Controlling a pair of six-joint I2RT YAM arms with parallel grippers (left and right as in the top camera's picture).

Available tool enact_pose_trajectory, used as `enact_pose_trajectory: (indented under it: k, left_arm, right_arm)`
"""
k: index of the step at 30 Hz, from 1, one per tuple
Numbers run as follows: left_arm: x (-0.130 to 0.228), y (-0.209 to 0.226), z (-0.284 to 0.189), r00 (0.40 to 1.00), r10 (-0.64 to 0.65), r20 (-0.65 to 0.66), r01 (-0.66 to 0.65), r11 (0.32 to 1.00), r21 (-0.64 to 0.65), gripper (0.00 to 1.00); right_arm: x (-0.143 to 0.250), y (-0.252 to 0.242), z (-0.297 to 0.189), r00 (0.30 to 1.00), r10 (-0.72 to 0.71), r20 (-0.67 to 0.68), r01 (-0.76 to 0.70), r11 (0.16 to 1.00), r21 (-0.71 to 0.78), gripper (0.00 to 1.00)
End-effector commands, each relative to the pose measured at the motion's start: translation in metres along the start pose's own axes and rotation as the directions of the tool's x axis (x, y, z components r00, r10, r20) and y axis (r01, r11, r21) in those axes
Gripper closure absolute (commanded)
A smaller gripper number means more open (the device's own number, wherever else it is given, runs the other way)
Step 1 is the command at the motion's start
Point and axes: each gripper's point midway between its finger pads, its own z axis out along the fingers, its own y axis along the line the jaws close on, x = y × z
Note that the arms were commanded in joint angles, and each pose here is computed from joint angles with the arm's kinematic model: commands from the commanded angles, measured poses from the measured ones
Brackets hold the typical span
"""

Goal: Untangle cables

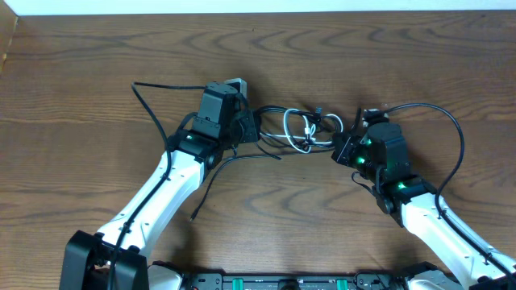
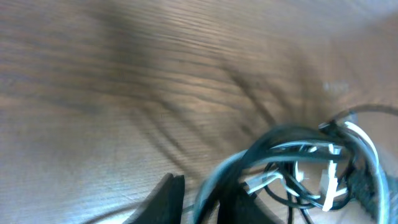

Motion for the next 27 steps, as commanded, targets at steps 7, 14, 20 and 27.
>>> enact_pose_trajectory:
  k: [7, 14, 20, 27]
  left_arm:
    - [-0.02, 0.007, -0.012, 0.997, -0.042, 0.071, 0.044, 0.999, -0.03, 0.08]
    - [-0.011, -0.019, -0.012, 0.988, 0.153, 0.026, -0.155, 0.982, 0.108, 0.07]
    - [-0.016, -0.03, -0.014, 0.985, 0.164, 0.049, -0.17, 0.972, 0.162, 0.07]
    - [-0.037, -0.023, -0.016, 0.978, 0.162, 0.13, -0.178, 0.977, 0.12, 0.07]
  right_arm:
    - [-0.011, -0.033, -0.001, 0.994, -0.087, 0.065, 0.075, 0.984, 0.163, 0.99]
    - [-0.007, -0.019, 0.001, 0.978, -0.206, 0.032, 0.202, 0.975, 0.09, 0.99]
    - [0.005, 0.049, -0.006, 0.927, -0.373, 0.039, 0.369, 0.887, -0.279, 0.99]
    - [0.019, 0.091, -0.024, 0.868, -0.488, 0.093, 0.462, 0.725, -0.511, 0.98]
